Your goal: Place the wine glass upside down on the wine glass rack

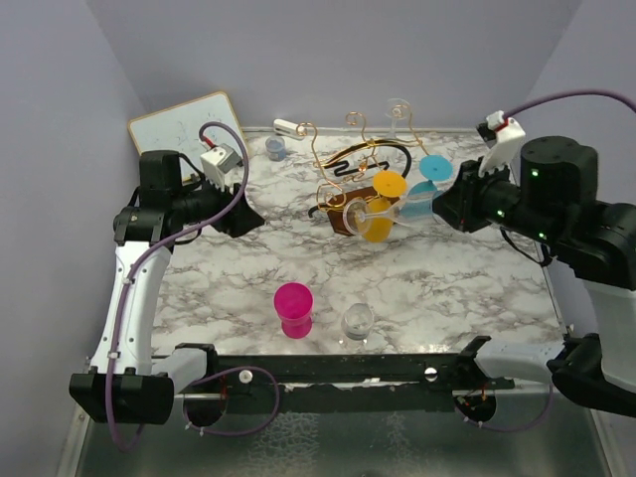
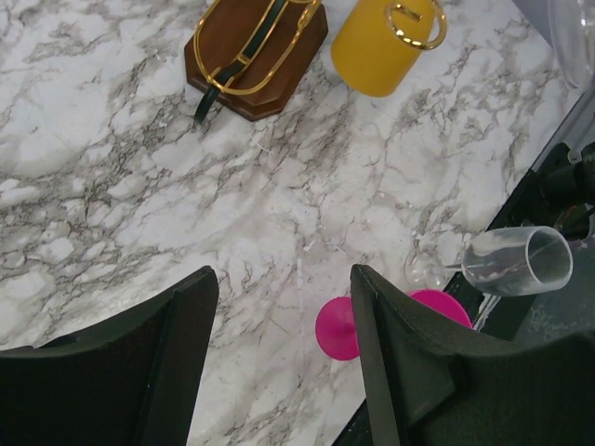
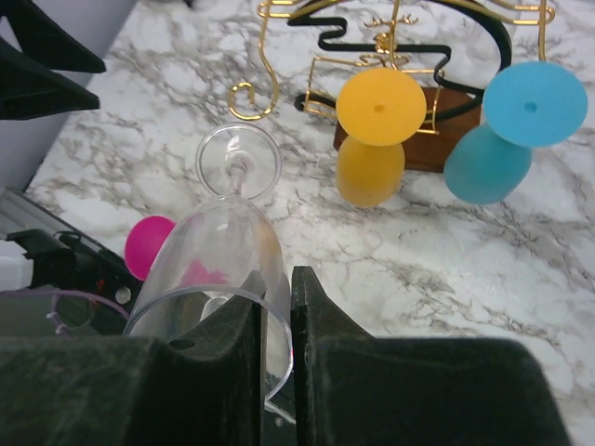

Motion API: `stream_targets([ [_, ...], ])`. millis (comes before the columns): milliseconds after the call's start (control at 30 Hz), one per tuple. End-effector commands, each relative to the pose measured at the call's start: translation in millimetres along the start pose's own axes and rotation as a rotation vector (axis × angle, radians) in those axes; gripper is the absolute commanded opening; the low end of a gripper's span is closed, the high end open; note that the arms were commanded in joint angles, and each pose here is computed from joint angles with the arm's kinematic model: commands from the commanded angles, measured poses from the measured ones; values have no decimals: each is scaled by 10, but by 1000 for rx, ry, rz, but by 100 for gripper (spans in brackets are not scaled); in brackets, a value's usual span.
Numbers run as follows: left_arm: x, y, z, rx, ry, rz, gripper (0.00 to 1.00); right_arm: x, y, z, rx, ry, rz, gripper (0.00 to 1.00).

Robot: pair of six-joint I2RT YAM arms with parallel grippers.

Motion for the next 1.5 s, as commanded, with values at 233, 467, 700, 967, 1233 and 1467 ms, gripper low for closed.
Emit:
stream_targets([
  [233,-313,186,481,-149,-67,-60,62,134,509,374,-464,41,178,1],
  [467,-762,488,926,-373,-159,-151,64,65,365,680,-927,152,79,1],
  [700,-1060,636,1371,-594,24,-289,66,176,199,913,-1376,312,70,1],
  [967,-1226,670,1589,-745,213,-581,71,56,-335,890,-1654,454,-251,1],
  [1233,-1164,642,1758,-895,67,-669,71,34,-615,955,-1786,113,-287,1],
  [1467,-1038,568,1748,-972,-63,-785,71,216,-822,900,-1861,-226,-7,1],
])
Point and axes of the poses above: each gripper's point midway between its finger pads, its own y axis back along the fingers, its own x axis along the line the jaws close on, z = x × y, the point moved 7 cm from there along y, back along the fingers, and after that the axes turned 14 degrees about y, right-handed, at the moved point
